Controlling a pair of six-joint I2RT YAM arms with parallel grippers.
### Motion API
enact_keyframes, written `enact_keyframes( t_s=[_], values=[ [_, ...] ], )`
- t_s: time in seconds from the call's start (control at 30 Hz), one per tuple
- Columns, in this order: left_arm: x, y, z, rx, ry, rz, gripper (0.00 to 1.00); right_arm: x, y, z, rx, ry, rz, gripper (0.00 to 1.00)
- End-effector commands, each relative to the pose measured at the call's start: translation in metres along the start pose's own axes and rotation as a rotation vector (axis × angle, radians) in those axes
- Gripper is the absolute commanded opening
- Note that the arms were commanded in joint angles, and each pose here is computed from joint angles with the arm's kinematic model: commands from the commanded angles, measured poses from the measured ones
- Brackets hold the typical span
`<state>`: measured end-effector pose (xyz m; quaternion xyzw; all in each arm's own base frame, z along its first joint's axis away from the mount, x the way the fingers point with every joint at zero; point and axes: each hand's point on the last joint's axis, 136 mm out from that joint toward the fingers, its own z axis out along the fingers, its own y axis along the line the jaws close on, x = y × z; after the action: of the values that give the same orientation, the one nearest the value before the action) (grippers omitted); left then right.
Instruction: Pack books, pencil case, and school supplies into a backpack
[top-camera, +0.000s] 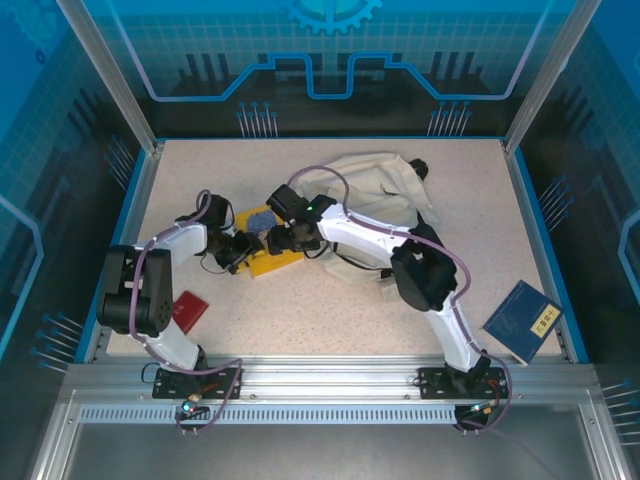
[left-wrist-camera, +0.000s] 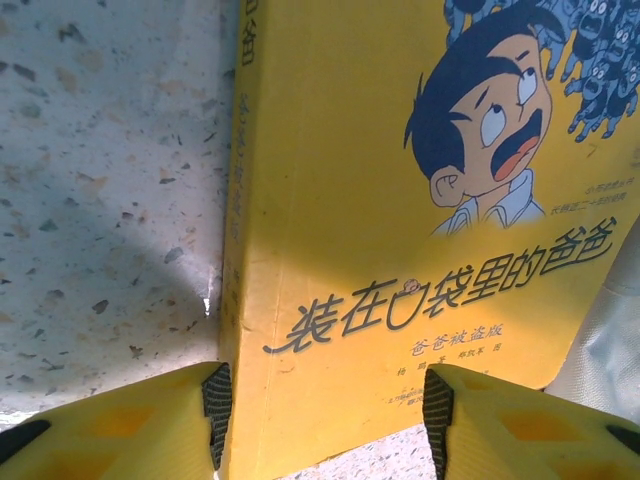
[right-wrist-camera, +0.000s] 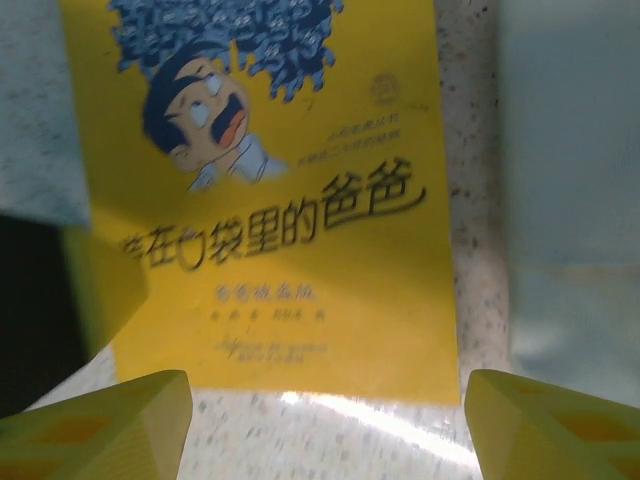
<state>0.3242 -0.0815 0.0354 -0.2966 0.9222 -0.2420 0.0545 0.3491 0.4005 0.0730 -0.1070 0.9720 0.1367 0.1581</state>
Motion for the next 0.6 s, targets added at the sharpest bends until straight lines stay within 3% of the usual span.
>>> enact_keyframes(
  t_s=[0.0,0.3,0.57],
  values=[
    [-0.003,-0.003,-0.005,0.013,-0.027,-0.003,0.54,-0.012,-0.009,0.009,0.091,-0.026,-0.038,0.72],
    [-0.007,0.0,-0.012,0.001,-0.067,-0.018,0.49,0.005,-0.026,0.067,0.205,0.092,-0.135,0.61],
    [-0.004,0.007,-0.024,0.008,-0.088,-0.047,0.52,0.072,-0.047,0.065,0.298,0.22,-0.309,0.6]
  ],
)
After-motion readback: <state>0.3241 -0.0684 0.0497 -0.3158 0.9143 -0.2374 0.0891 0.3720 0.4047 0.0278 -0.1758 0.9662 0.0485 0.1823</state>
